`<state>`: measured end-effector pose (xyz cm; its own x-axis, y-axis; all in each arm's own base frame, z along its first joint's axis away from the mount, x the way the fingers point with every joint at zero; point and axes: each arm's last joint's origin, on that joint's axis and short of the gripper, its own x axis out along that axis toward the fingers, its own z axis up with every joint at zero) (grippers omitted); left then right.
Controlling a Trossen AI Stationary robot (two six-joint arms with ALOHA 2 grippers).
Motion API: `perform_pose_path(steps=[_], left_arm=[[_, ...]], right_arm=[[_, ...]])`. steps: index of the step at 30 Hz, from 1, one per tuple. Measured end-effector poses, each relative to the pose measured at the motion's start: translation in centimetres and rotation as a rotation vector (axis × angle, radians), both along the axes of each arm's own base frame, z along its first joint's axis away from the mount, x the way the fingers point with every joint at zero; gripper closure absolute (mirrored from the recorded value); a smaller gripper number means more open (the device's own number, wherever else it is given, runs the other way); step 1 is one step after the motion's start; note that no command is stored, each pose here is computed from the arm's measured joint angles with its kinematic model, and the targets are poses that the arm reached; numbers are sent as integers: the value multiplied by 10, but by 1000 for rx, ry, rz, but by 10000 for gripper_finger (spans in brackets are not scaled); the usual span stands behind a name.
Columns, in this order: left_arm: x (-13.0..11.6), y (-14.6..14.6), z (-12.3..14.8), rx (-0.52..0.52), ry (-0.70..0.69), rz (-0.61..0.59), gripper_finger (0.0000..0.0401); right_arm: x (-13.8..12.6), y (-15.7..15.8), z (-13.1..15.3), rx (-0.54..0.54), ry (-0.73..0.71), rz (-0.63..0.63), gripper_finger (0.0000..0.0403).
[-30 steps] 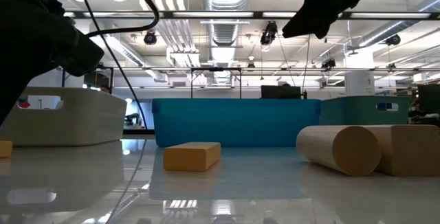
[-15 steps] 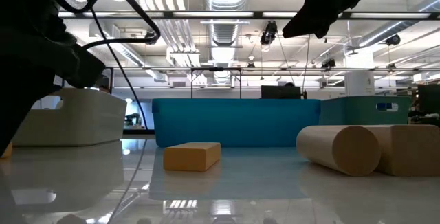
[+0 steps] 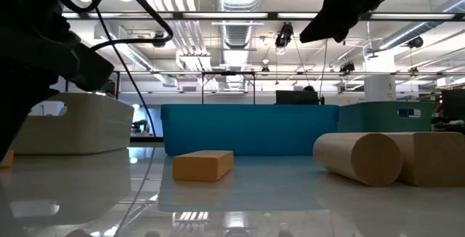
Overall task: Sort & place blocks by color
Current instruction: Put the yellow block into the blue bin
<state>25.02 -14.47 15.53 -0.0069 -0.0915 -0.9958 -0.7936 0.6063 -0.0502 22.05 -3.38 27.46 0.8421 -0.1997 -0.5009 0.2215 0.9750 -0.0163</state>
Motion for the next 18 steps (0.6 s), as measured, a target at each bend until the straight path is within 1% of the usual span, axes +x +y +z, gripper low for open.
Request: perform_pose_path(steps=[2,4,6,9,12,15,18], left_arm=[[2,1,7,36,-52,-25,286],[5,2,20,80,-141,-73,285],[8,3,35,151,-251,-173,285],[16,5,59,308,-486,-357,286],[28,7,85,499,-745,-539,285],[37,14,102,635,-933,-692,285],[40,23,114,776,-1058,-789,285]], right_arm=[[0,0,-4,3,5,7,318],[-1,0,-9,3,3,9,321],[0,1,-14,8,-19,41,324],[3,4,-22,18,-106,150,328],[10,7,-27,51,-273,275,326],[18,11,-31,47,-404,348,311],[28,16,-33,28,-478,378,286]])
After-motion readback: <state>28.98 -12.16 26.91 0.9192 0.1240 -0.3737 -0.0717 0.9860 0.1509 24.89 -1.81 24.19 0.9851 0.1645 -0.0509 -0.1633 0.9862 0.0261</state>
